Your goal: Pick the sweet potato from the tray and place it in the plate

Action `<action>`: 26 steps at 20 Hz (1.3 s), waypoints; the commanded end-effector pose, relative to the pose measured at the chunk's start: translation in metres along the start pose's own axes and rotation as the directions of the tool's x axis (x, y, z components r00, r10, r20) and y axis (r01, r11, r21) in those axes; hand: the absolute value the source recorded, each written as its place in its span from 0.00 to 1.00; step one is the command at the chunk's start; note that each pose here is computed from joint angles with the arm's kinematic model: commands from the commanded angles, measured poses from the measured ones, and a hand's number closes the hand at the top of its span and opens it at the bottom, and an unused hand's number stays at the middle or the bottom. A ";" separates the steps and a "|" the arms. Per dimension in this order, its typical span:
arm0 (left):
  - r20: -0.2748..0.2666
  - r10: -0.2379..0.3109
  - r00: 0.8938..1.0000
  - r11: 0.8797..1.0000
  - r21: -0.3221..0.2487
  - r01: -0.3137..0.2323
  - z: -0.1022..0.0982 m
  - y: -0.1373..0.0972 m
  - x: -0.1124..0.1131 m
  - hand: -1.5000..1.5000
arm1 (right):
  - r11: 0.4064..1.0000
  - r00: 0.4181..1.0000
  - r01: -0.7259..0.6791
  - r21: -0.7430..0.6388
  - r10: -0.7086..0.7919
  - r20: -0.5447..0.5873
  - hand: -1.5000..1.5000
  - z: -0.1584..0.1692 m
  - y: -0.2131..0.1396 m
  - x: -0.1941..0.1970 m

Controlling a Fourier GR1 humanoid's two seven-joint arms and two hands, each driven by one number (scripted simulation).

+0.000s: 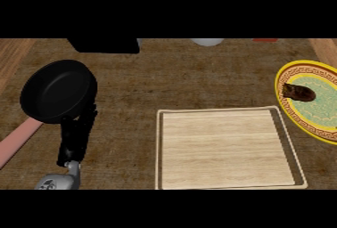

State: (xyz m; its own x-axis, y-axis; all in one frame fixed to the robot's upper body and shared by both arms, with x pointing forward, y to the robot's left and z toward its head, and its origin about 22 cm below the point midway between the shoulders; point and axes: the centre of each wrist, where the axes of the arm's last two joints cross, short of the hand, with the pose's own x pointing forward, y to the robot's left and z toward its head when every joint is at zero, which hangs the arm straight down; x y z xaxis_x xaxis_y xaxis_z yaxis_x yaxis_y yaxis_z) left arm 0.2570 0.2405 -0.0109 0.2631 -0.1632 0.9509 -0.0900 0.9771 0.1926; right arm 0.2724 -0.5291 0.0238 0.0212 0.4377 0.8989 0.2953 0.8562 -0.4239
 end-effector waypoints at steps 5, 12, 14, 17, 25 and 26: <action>0.006 -0.008 1.000 1.000 -0.002 0.008 0.004 0.006 0.003 0.50 | 0.997 0.998 -0.056 -0.044 0.054 -0.041 0.00 0.018 -0.016 -0.011; 0.004 -0.001 1.000 1.000 -0.002 0.001 -0.004 0.004 0.006 0.50 | 0.994 1.000 -0.025 -0.103 0.023 -0.021 0.00 0.029 -0.038 -0.012; -0.005 -0.006 1.000 1.000 -0.002 0.006 -0.003 -0.002 0.011 0.50 | 0.995 0.999 -0.031 -0.098 0.028 -0.031 0.00 0.029 -0.058 -0.002; 0.009 -0.006 1.000 1.000 0.001 0.006 0.002 0.001 -0.003 0.50 | 0.988 0.998 -0.047 -0.148 0.042 -0.036 0.00 0.044 -0.046 -0.020; -0.001 -0.007 1.000 1.000 -0.015 0.007 -0.007 0.001 0.000 0.50 | 0.977 0.996 -0.072 -0.201 0.060 -0.067 0.00 0.046 -0.068 -0.012; 0.008 0.001 1.000 1.000 -0.021 -0.001 -0.004 -0.007 0.000 0.50 | 0.974 0.994 -0.081 -0.213 0.064 -0.087 0.00 0.032 -0.057 -0.005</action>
State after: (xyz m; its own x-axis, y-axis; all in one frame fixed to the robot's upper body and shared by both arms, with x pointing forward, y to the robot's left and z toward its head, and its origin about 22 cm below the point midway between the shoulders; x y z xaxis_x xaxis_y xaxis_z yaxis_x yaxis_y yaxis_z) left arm 0.2630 0.2399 -0.0105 0.2600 -0.1659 0.9512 -0.0767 0.9785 0.1916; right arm 0.2162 -0.5725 0.0325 0.1029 0.4650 0.8793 0.4719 0.7554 -0.4547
